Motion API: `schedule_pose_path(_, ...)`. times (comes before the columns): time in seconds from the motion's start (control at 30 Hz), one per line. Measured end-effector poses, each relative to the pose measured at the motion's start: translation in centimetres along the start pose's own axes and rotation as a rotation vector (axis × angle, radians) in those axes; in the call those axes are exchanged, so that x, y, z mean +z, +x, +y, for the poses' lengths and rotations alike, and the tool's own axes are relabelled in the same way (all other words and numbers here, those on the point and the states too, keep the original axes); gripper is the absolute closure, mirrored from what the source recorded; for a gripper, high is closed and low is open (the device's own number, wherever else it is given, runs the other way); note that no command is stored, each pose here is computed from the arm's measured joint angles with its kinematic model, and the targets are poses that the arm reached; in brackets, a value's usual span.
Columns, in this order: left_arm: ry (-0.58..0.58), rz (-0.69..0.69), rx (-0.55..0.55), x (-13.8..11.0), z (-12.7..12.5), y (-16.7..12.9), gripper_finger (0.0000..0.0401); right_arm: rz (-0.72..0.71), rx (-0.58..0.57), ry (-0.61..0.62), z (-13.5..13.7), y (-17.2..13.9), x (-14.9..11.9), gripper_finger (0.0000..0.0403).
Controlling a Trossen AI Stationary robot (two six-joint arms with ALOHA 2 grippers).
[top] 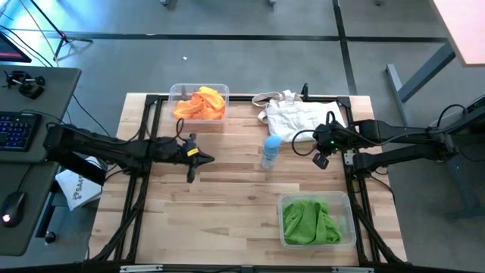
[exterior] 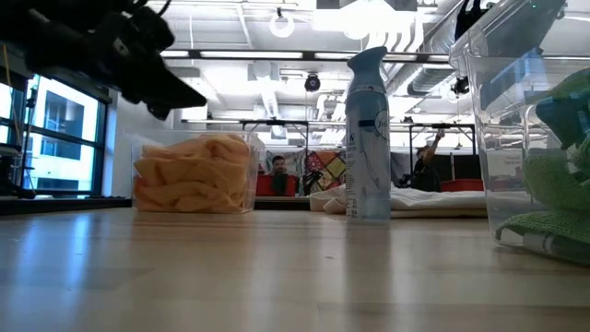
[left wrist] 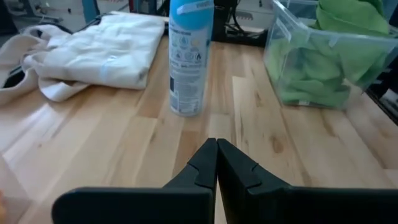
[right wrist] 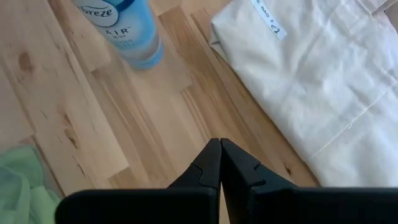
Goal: Sort microfiber towel by color & place in baskets
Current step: Return to Home Position
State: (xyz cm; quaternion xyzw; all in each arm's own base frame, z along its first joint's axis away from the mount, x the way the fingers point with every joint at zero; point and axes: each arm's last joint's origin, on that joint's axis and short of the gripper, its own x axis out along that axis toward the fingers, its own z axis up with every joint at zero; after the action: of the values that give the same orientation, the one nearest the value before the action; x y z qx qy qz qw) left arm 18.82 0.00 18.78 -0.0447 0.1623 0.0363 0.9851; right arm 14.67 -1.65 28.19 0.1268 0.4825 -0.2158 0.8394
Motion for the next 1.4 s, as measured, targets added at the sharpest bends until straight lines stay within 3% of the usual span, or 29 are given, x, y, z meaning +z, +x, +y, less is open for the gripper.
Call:
schedule_pose_path(0.5,0.076,-0.161,-0.092,-1.6,0.2,-4.6,0.0401,-0.027,-0.066,0.000,-0.2,0.0,0.1,0.0403)
schedule_pose_path(1.0,0.096,-0.306,-0.077,-4.3,0.7,-6.4,0.0401,-0.068,-0.050,0.012,0.0,0.0,0.5,0.0403)
schedule_pose_path(1.4,0.080,-0.350,-0.107,-4.5,0.7,-7.7,0.0401,-0.070,-0.050,0.012,0.0,0.0,0.5,0.0403)
